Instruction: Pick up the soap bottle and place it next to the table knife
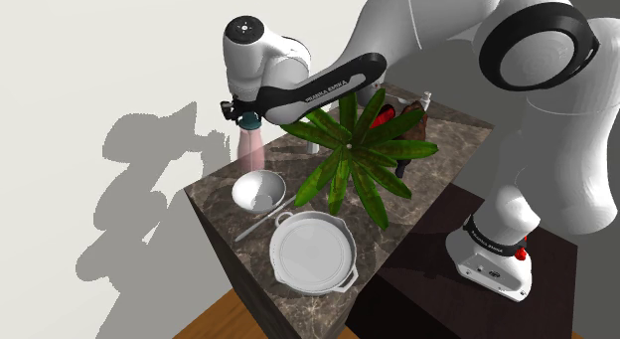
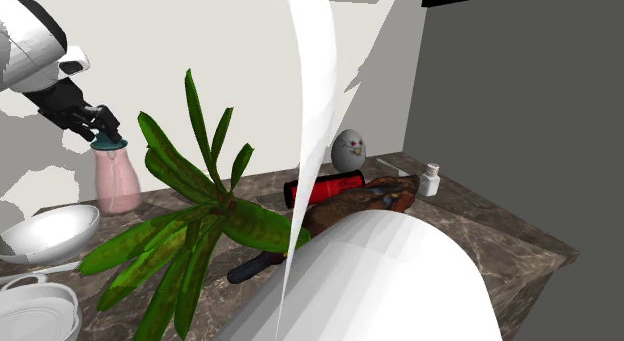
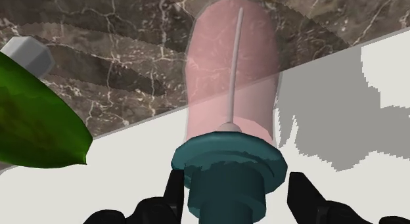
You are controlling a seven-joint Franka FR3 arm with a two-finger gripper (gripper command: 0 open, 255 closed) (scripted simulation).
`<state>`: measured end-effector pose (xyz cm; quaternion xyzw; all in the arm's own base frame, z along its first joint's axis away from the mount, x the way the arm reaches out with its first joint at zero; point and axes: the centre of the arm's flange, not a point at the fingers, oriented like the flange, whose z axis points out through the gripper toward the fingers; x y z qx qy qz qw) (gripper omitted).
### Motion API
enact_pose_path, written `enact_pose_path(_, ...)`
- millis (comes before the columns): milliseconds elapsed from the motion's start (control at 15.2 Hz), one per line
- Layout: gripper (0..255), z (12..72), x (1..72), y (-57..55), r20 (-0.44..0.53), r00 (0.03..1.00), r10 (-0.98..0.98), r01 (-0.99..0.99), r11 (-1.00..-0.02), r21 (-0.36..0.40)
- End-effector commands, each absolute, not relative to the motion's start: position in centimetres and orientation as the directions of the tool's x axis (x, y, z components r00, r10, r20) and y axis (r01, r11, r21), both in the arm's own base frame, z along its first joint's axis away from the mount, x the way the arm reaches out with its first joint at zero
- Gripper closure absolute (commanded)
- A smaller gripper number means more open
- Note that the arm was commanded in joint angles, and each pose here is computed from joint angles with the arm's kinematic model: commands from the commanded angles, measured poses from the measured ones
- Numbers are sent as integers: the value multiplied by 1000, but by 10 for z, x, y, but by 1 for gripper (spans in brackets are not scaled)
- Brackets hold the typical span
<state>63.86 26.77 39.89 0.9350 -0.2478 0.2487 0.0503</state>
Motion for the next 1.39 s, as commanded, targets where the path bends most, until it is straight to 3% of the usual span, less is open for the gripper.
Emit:
enact_pose_path(0,0,399,639,268,490,753,-438,-488,-872,-29)
enact_pose_path(66,0,399,639,268,490,753,-438,-488,-872,-29)
enact_pose_path(264,0,405,602,256,432,781,-451,-438,-889,-135)
enact_pose_path(1254,0,369,620,253,432,781,-451,-438,-889,-135)
enact_pose_path(1320,255,369,621,256,432,781,-451,-438,-889,-135)
